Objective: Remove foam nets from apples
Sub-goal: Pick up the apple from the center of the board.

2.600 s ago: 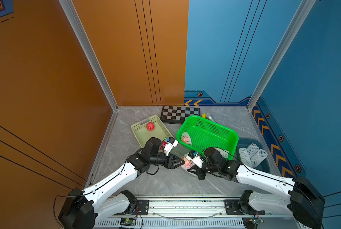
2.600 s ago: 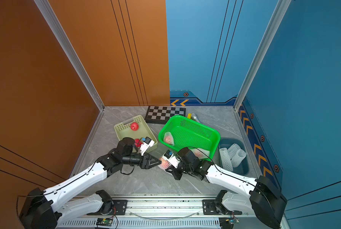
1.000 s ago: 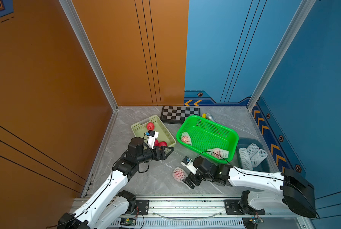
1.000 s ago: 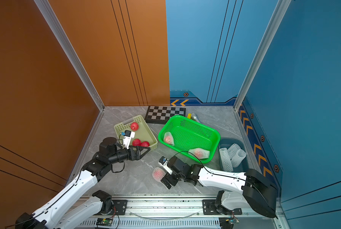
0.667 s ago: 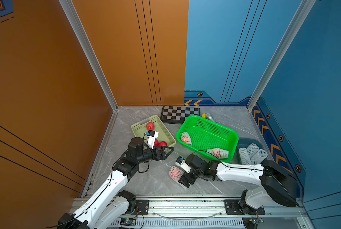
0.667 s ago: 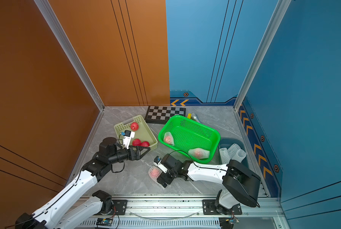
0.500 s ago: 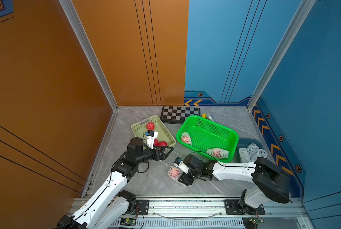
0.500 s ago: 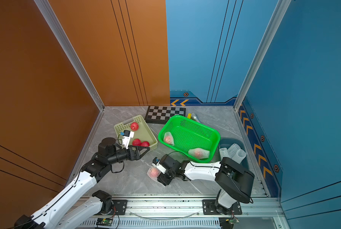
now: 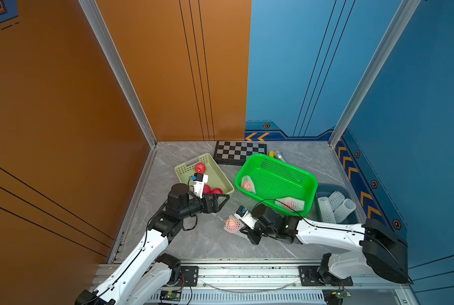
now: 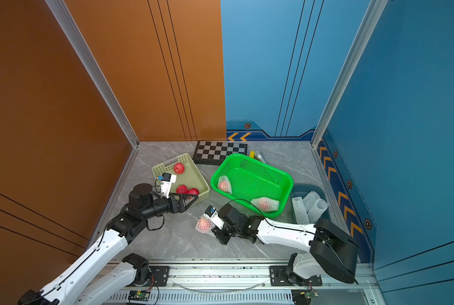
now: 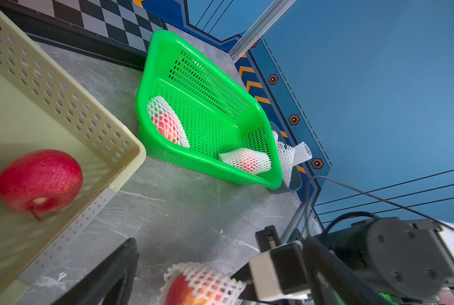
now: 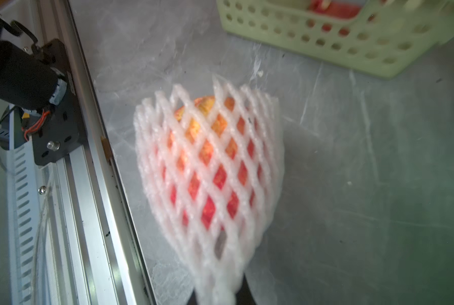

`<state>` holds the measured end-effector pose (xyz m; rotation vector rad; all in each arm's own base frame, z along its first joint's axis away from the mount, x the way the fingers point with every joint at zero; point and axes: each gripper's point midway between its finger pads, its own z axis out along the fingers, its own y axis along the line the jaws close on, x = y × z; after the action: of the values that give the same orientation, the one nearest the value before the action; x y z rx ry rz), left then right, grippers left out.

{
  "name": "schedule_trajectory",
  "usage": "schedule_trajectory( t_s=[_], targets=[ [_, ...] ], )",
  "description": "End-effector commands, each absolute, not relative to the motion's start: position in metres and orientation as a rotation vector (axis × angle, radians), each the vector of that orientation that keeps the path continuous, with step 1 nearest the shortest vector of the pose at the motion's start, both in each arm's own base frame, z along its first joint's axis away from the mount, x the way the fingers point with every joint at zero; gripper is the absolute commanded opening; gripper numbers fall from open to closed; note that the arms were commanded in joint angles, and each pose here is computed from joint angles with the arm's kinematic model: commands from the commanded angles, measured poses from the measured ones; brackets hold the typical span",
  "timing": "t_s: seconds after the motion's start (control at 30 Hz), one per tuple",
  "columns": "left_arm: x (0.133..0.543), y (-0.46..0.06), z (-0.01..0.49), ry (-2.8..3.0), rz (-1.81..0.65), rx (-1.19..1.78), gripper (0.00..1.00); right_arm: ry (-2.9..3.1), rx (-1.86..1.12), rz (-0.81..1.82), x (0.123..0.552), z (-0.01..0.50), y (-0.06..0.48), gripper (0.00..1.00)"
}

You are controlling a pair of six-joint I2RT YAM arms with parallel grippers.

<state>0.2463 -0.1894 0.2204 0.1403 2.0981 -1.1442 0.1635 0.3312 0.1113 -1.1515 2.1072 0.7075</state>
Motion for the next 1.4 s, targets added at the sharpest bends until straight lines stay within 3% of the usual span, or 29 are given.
schedule_trajectory(
  t_s=[0.0,0.2,0.3,0.63,0.97,1.17,1.3,1.37],
  targets=[
    [0.250,-0.185,0.216,2.101,-1.124,0.121,0.97,2.024,-1.061,0.540,0.179,0.135,0.306,0.00],
    [0.251,-0.183,0.218,2.093,-1.127,0.112,0.98,2.560,-1.093,0.401,0.167,0.029,0.260,0.00],
    [0.252,-0.183,0.216,2.100,-1.133,0.110,0.98,2.445,-1.164,0.320,0.163,0.046,0.277,0.00],
    [0.250,-0.191,0.203,2.148,-1.174,0.109,0.96,2.400,-1.130,0.475,0.169,0.066,0.288,0.01],
    [0.204,-0.247,0.170,2.271,-1.284,0.341,0.88,2.334,-1.033,0.663,0.177,0.086,0.297,0.03],
    [0.197,-0.263,0.158,2.308,-1.266,0.396,0.57,2.304,-1.029,0.705,0.177,0.097,0.299,0.03],
    [0.198,-0.269,0.152,2.331,-1.246,0.420,0.50,2.275,-1.028,0.724,0.175,0.106,0.299,0.04],
    [0.200,-0.270,0.151,2.335,-1.240,0.425,0.40,2.267,-1.026,0.730,0.175,0.108,0.298,0.04]
  ],
)
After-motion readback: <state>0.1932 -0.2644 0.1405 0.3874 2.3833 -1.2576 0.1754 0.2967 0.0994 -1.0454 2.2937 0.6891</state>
